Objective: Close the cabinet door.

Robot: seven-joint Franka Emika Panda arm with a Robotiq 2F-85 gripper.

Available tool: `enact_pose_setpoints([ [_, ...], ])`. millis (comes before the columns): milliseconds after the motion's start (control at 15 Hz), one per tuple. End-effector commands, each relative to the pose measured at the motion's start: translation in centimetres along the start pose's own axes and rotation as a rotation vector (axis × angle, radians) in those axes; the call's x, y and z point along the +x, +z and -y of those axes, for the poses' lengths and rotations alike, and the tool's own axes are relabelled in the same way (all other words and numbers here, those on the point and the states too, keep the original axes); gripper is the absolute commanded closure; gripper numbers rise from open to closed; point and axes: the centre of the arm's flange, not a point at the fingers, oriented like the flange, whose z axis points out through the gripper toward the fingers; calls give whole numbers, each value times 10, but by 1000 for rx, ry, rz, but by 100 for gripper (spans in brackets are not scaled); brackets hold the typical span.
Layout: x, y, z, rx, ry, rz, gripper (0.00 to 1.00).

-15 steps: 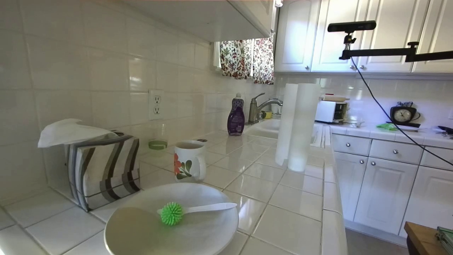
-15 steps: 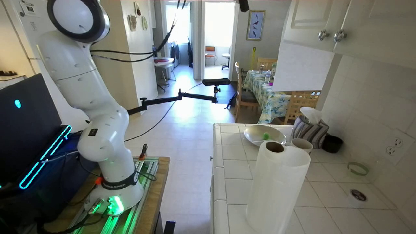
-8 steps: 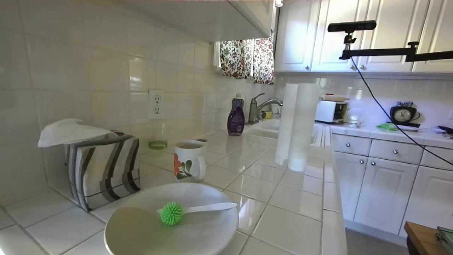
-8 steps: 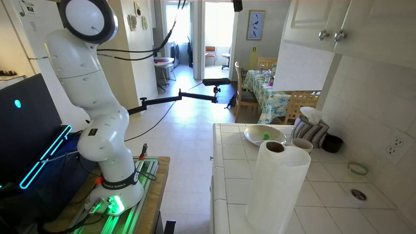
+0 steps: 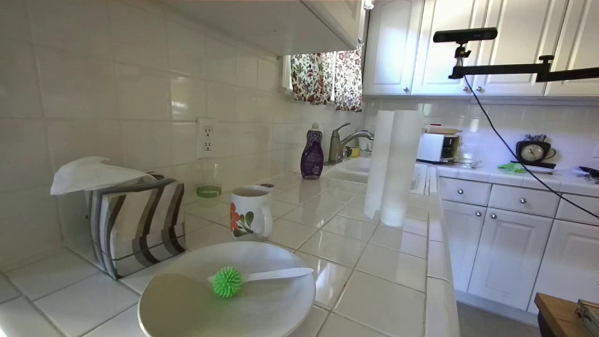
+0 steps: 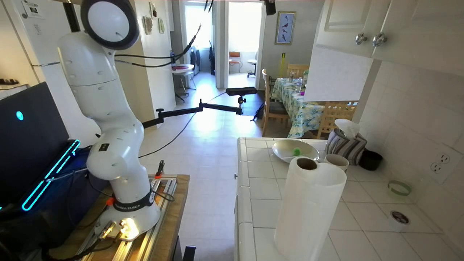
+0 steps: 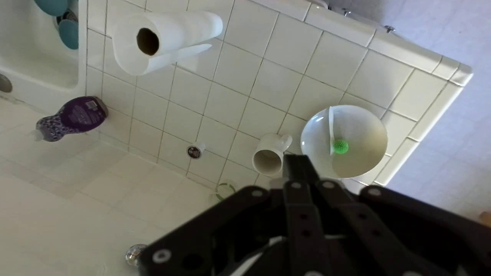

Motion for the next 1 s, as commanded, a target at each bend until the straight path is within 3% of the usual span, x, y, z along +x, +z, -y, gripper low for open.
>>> enact_pose_setpoints([
  [0,11,-17,7,70,41,-1,75],
  [267,15,-17,10,115,28,21,75],
  [333,4,-3,9,66,21,4,100],
  [933,7,-1,9,80,16,12,100],
])
